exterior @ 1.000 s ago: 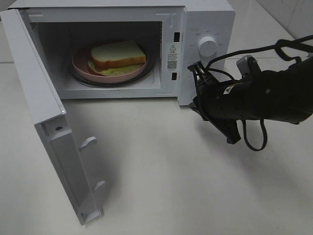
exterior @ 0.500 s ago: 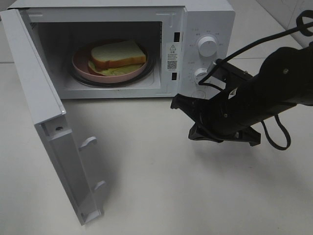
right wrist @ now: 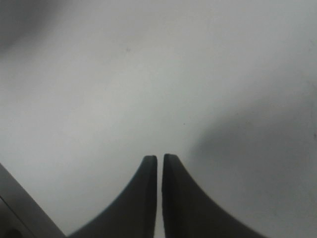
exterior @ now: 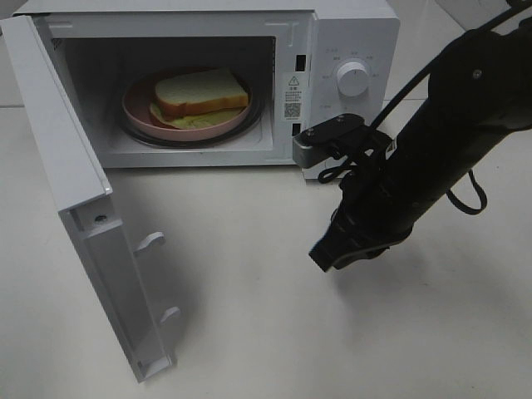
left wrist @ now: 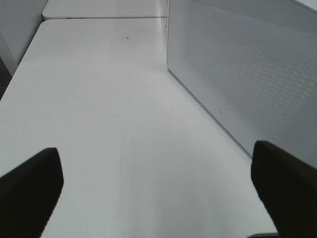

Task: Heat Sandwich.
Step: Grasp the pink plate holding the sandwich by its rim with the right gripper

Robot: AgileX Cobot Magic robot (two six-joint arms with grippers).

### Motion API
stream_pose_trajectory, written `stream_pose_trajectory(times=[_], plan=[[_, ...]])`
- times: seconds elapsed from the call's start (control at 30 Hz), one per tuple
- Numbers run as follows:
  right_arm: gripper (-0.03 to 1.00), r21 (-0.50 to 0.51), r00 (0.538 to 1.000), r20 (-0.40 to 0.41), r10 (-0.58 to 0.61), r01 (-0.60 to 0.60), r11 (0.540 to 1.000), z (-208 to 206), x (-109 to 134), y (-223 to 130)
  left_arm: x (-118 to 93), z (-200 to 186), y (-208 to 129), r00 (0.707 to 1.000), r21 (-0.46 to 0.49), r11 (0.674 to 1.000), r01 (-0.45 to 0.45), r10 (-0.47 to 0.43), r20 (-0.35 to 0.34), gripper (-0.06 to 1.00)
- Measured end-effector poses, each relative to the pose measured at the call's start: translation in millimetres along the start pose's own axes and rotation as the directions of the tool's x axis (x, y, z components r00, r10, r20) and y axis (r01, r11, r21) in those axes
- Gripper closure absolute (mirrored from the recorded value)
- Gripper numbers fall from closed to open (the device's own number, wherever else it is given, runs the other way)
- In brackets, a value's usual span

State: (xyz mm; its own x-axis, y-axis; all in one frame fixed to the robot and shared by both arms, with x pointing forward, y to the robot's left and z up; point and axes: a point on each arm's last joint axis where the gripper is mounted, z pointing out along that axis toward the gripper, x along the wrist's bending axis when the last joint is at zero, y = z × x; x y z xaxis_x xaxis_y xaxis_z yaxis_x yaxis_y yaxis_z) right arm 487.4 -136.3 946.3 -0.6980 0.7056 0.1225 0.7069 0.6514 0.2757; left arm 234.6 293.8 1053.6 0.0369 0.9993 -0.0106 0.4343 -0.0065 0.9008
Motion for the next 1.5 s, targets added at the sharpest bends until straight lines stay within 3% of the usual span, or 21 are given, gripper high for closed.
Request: stream_pose_trajectory(times=[0.03,0.07,0.13,0.17,0.2,0.27,0.3,0.33,0.43,0.47,0.5,0.6,0.7,0.73,0.8,0.87,0.9,1.03,1.27,1.37,1.5], plan=[[0.9,0.0,1.0,0.0,0.0,0.0,1.0,0.0,0.0,0.0,0.0,0.0,0.0,1.0,0.0,1.0,0.0,0.0,0.0,-0.03],[0.9,0.028,0.992,-0.001,-0.128,0.128,0.991,-1.3,-0.3,-1.1,0.0,0.0,0.0,1.0,0.0,1.0,0.0,0.0,0.0,-0.03],[0.89,0.047,0.969,-0.007,-0.246,0.246,0.968,-1.7,-0.6,-2.4,0.0,0.0,0.0,1.0,0.0,1.0,0.0,0.0,0.0,-0.03],[0.88,0.059,0.931,-0.019,-0.365,0.365,0.929,-1.8,-0.5,-3.8,0.0,0.0,0.0,1.0,0.0,1.0,0.0,0.0,0.0,-0.03],[0.88,0.059,0.931,-0.019,-0.365,0.365,0.929,-1.8,-0.5,-3.8,0.0,0.0,0.0,1.0,0.0,1.0,0.0,0.0,0.0,-0.03],[0.87,0.061,0.881,-0.027,-0.472,0.473,0.879,-1.8,-0.5,-4.2,0.0,0.0,0.0,1.0,0.0,1.0,0.0,0.0,0.0,-0.03],[0.87,0.059,0.835,-0.033,-0.549,0.55,0.833,-1.8,-0.5,-4.2,0.0,0.0,0.0,1.0,0.0,1.0,0.0,0.0,0.0,-0.03],[0.87,0.059,0.835,-0.033,-0.549,0.55,0.833,-1.8,-0.5,-4.2,0.0,0.0,0.0,1.0,0.0,1.0,0.0,0.0,0.0,-0.03],[0.86,0.057,0.724,-0.04,-0.688,0.689,0.722,-1.8,-1.0,-4.5,0.0,0.0,0.0,1.0,0.0,1.0,0.0,0.0,0.0,-0.03],[0.86,0.057,0.724,-0.04,-0.688,0.689,0.722,-1.8,-1.0,-4.5,0.0,0.0,0.0,1.0,0.0,1.0,0.0,0.0,0.0,-0.03],[0.84,0.058,0.653,-0.044,-0.756,0.757,0.651,-1.8,-1.4,-4.6,0.0,0.0,0.0,1.0,0.0,1.0,0.0,0.0,0.0,-0.03],[0.76,0.056,0.576,-0.043,-0.817,0.817,0.573,-1.8,-2.0,-4.3,0.0,0.0,0.0,1.0,0.0,1.0,0.0,0.0,0.0,-0.03],[0.67,0.056,0.571,-0.032,-0.82,0.82,0.569,-1.8,-2.6,-3.5,0.0,0.0,0.0,1.0,0.0,1.0,0.0,0.0,0.0,-0.03],[0.56,0.052,0.571,-0.012,-0.821,0.82,0.569,-1.7,-3.3,-1.8,0.0,0.0,0.0,1.0,0.0,1.0,0.0,0.0,0.0,-0.03],[0.51,0.051,0.571,-0.008,-0.821,0.82,0.57,-1.7,-3.5,-1.4,0.0,0.0,0.0,1.0,0.0,1.0,0.0,0.0,0.0,-0.03],[0.32,0.046,0.587,0.015,-0.809,0.808,0.587,-1.7,-4.2,0.5,0.0,0.0,0.0,1.0,0.0,1.0,0.0,0.0,0.0,-0.03],[0.32,0.046,0.587,0.015,-0.809,0.808,0.587,-1.7,-4.2,0.5,0.0,0.0,0.0,1.0,0.0,1.0,0.0,0.0,0.0,-0.03],[0.06,0.05,0.623,0.032,-0.781,0.78,0.624,-1.7,-5.4,1.2,0.0,0.0,0.0,1.0,0.0,1.0,0.0,0.0,0.0,-0.03],[0.02,0.091,0.596,0.044,-0.801,0.797,0.598,-2.8,-8.3,1.2,0.0,0.0,0.0,1.0,0.0,1.0,0.0,0.0,0.0,-0.03],[0.02,0.11,0.535,0.07,-0.842,0.835,0.539,-8.9,-4.1,12.2,0.0,0.0,0.0,1.0,0.0,1.0,0.0,0.0,0.0,-0.03],[0.02,0.126,0.488,0.12,-0.864,0.856,0.501,-18.4,-2.9,26.5,0.0,0.0,0.0,1.0,0.0,1.0,0.0,0.0,0.0,-0.03]])
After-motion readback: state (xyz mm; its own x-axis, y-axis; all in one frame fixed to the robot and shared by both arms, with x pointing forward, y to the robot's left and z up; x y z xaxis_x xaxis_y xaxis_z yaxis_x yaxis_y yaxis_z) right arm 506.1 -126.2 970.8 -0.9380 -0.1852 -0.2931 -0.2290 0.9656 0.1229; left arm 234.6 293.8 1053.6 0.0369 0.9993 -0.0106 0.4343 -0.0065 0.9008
